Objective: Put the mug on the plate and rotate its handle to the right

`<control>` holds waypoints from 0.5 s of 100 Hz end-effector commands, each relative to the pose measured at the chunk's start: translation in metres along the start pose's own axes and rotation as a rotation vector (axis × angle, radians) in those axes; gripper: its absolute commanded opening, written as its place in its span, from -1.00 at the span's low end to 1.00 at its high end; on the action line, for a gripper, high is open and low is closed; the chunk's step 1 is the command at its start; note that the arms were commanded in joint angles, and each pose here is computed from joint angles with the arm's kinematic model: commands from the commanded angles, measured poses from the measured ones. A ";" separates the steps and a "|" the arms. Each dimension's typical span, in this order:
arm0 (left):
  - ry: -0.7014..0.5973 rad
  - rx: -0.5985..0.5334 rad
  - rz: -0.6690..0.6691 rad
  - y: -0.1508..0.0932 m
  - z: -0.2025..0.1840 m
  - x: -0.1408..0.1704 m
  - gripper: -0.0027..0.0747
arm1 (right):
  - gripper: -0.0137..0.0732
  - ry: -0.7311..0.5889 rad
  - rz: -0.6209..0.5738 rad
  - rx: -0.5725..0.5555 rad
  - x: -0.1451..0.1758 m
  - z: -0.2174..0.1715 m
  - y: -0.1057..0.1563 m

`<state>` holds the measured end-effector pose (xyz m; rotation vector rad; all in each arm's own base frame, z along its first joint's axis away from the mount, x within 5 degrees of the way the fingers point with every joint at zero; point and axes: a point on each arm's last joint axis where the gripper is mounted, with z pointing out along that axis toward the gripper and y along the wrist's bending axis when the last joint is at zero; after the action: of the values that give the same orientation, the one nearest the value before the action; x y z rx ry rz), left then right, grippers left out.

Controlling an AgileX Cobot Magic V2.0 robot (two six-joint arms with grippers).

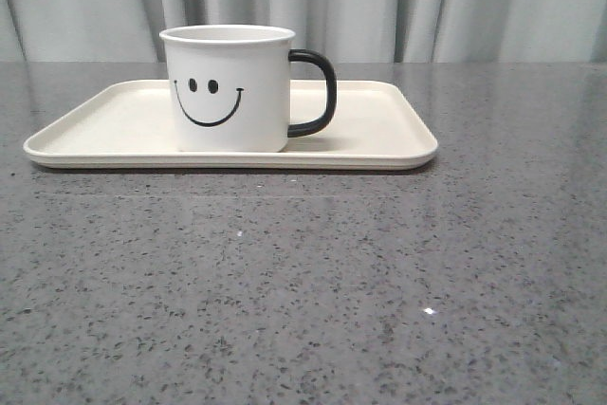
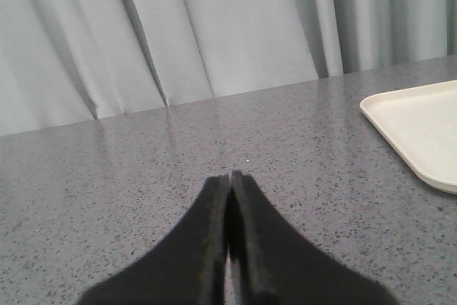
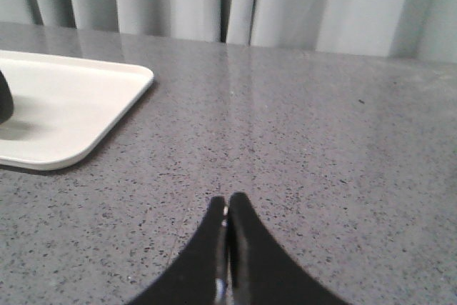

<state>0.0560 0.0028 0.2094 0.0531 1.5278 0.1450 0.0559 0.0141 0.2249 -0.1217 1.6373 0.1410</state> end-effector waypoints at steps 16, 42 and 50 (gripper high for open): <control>-0.083 -0.026 -0.003 0.002 -0.002 -0.004 -0.98 | -0.84 -0.109 0.017 0.041 0.005 -0.001 -0.005; -0.083 -0.026 -0.003 0.002 -0.002 -0.004 -0.98 | -0.84 -0.102 0.019 0.051 0.025 -0.001 -0.006; -0.083 -0.026 -0.003 0.002 -0.002 -0.004 -0.98 | -0.84 -0.115 0.018 0.060 0.024 -0.001 -0.007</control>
<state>0.0560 0.0028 0.2094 0.0531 1.5278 0.1450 0.0557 0.0115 0.1941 -0.1002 1.6173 0.1389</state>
